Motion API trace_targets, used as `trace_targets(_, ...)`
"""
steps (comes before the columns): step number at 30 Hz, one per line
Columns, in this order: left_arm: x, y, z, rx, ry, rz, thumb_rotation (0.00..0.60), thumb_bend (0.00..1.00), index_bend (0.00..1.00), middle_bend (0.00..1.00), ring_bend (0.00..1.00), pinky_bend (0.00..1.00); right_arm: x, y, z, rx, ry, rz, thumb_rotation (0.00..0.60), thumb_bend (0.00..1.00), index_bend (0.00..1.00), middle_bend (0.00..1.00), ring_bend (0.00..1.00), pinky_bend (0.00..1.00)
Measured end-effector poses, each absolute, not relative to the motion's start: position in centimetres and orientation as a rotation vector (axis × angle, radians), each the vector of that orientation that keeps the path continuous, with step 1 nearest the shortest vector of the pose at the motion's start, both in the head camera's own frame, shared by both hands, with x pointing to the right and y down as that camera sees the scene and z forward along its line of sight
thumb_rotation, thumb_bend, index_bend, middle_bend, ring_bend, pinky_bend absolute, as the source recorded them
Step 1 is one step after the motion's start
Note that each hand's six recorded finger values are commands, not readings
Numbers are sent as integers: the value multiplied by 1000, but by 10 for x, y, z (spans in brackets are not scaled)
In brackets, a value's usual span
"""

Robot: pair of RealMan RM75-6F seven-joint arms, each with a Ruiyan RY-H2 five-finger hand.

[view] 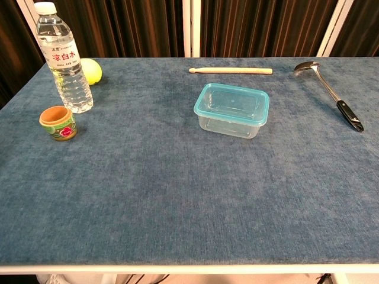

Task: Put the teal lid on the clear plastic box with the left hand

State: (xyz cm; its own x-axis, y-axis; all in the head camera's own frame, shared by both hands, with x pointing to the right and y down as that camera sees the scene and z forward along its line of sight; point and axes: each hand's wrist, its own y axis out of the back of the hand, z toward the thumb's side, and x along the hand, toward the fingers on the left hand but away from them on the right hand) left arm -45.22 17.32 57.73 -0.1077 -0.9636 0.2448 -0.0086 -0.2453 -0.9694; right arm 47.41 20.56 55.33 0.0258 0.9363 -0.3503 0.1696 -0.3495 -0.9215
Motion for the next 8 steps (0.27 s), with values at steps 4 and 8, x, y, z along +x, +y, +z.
trace_targets(4,-476,199,565,-1294,1175,-1515,600,0,181,131,14,0,466,206,556,-1611,-1130,1367,600,42,0,0,0,0)
trace_targets(8,-471,211,561,-1335,1154,-1495,600,0,181,131,14,0,458,208,559,-1619,-1117,1364,600,42,0,0,0,0)
